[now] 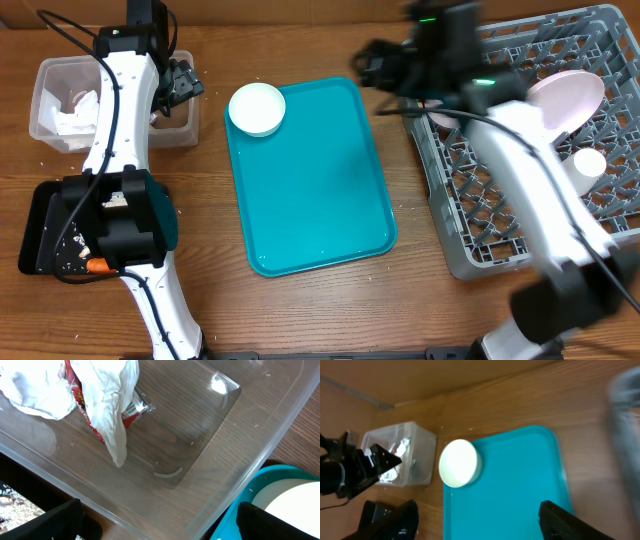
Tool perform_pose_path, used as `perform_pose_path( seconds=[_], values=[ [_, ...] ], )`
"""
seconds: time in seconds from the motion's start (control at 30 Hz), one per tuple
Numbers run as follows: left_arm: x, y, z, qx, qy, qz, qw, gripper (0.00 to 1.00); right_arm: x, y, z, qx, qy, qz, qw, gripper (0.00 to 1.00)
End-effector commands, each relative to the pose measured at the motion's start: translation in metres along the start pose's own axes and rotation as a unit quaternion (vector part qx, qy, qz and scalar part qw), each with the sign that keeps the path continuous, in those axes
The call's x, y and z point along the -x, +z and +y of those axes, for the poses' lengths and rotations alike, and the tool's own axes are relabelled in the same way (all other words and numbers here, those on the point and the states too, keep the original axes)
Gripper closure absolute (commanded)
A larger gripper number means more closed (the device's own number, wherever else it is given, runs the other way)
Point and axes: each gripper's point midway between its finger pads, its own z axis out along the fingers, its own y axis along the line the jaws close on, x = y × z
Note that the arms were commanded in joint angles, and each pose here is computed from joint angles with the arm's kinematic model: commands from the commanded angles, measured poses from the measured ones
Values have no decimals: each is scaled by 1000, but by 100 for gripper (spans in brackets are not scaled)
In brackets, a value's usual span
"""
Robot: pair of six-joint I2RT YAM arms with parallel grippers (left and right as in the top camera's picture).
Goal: Sort waste into correct bins and load items into the dishwasher rack
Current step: 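Reach the right gripper to the white bowl on the tray and grasp its rim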
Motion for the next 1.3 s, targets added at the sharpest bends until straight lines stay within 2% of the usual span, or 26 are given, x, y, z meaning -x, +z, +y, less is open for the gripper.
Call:
perform_pose_path(
  seconds=[0.0,0.1,0.23,0.5,0.83,0.97,1.1,1.27],
  values=[
    [6,-8,-2,-9,-16,-11,1000,0,-38,73,4,-7,33,44,998,26],
    [6,-8,-2,-8,-16,-11,1000,0,-65,127,9,1,51,63,997,31],
    [6,-8,-2,-8,-16,-11,1000,0,-98,175,17,14,56,77,995,33],
    [6,-8,-2,-8,-16,-11,1000,0,-135,223,23,18,64,79,995,36],
    [6,-8,-2,-9,-16,-11,1000,0,-137,226,1,-52,64,50,995,44],
    [6,-8,-2,-9,-16,-11,1000,0,-140,223,-20,-98,66,54,992,58],
    [6,-8,-2,-9,-16,-11,1000,0,-140,210,-46,-147,78,81,983,60],
    [6,-8,-2,-9,-16,-11,1000,0,-116,173,-74,-202,108,108,967,68]
  ],
)
